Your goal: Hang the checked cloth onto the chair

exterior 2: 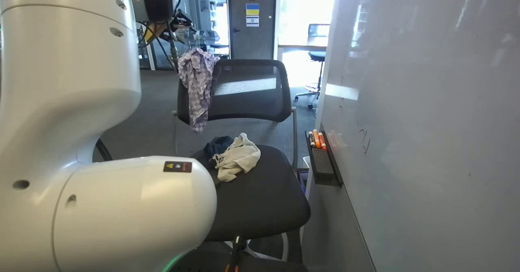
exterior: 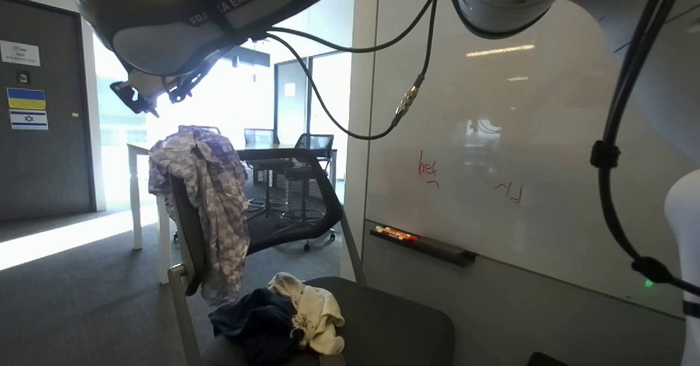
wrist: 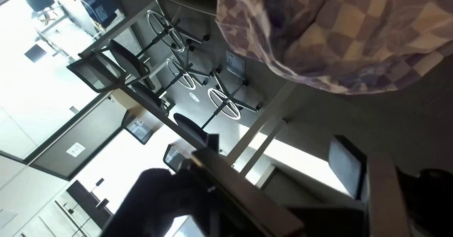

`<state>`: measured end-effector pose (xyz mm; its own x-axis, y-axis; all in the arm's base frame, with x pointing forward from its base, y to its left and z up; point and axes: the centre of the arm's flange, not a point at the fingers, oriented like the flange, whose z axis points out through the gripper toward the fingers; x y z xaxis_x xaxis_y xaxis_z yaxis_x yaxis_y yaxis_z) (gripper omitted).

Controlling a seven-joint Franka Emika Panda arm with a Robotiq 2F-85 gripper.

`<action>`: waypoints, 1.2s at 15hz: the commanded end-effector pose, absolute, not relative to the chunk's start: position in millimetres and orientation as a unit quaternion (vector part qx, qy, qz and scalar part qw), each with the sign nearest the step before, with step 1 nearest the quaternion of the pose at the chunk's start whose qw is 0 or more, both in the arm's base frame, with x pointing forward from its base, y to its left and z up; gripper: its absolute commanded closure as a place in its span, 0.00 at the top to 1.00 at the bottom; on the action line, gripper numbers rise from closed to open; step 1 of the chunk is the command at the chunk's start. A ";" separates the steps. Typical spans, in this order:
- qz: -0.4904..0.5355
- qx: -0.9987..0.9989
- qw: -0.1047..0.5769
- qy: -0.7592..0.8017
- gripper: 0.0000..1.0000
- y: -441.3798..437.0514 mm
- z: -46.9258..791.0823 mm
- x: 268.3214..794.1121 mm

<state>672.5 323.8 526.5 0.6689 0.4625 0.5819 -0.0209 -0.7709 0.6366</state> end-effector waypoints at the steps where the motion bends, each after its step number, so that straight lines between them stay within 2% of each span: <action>1: 0.344 0.874 0.324 0.110 1.00 330.1 534.4 680.4; 8: 0.171 0.920 0.351 0.030 1.00 316.5 519.9 659.6; 14: 0.026 0.957 0.288 0.008 1.00 313.3 503.0 646.0; 15: 0.003 0.960 0.280 -0.003 1.00 237.0 485.4 600.9; 18: -0.052 0.971 0.232 0.020 1.00 196.8 467.4 593.3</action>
<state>627.1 261.9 476.5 0.9996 -0.0239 -0.0144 -0.0125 -0.8448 0.5349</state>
